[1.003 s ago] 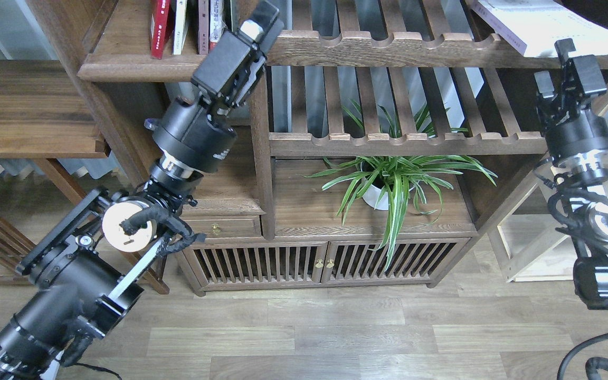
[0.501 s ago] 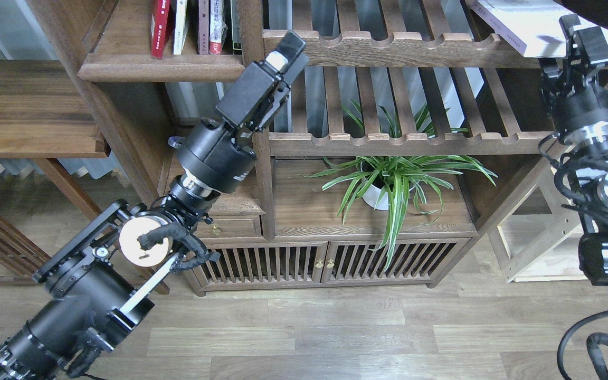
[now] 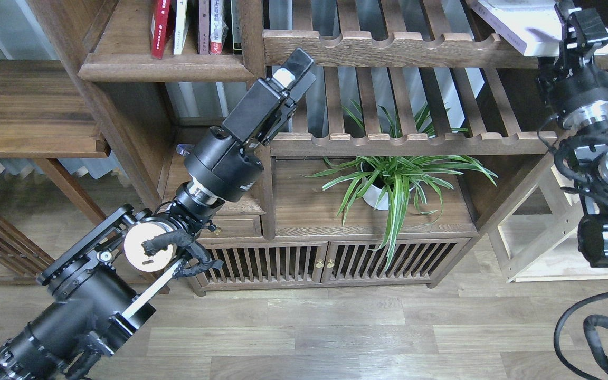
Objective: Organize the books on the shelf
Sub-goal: 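Lower the left arm back toward the shelf front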
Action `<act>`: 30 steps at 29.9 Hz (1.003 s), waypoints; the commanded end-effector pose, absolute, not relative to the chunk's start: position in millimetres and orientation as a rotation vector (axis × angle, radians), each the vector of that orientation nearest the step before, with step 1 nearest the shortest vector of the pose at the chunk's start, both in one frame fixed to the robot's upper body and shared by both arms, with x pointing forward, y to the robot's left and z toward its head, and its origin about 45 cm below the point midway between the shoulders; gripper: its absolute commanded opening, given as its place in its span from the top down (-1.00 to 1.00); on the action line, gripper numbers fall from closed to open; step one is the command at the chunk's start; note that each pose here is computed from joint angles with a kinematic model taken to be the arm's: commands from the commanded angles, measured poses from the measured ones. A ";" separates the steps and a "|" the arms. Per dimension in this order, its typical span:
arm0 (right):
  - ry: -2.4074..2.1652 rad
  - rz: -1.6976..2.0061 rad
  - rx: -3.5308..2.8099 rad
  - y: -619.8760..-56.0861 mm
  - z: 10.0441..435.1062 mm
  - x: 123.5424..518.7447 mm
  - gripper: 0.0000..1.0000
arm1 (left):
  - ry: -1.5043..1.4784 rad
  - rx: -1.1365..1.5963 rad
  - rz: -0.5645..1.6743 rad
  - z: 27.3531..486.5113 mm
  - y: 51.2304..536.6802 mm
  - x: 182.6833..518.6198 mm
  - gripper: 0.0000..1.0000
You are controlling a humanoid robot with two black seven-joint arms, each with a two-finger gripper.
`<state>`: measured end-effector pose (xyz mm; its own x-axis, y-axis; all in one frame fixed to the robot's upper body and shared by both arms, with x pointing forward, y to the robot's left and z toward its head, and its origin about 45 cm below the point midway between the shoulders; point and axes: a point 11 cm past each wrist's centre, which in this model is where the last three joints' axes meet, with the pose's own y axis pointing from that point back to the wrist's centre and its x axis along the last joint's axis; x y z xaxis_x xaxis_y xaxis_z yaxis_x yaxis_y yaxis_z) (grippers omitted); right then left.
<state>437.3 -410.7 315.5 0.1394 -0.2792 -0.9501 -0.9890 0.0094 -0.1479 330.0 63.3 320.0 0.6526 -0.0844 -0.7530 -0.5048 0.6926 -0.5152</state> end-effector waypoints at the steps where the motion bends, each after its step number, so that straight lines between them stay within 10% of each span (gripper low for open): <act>1: 1.324 0.950 -1.444 -408.8 319.5 441.3 -0.67 | 0.842 -0.785 0.272 319.3 64.0 330.6 -0.85; 11: 1.401 1.026 -1.388 -409.1 312.7 444.7 -0.51 | 0.841 -0.787 0.280 318.6 65.9 332.3 -0.88; 30: 1.297 0.937 -1.418 -409.0 326.0 445.1 0.76 | 0.842 -0.790 0.291 316.9 67.7 335.1 -0.90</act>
<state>446.6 -408.4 324.6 0.0955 -0.2463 -0.9645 -0.9938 0.0319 -0.1065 334.7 67.1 316.5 0.6472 -0.0681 -0.7593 -0.5211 0.6875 -0.5058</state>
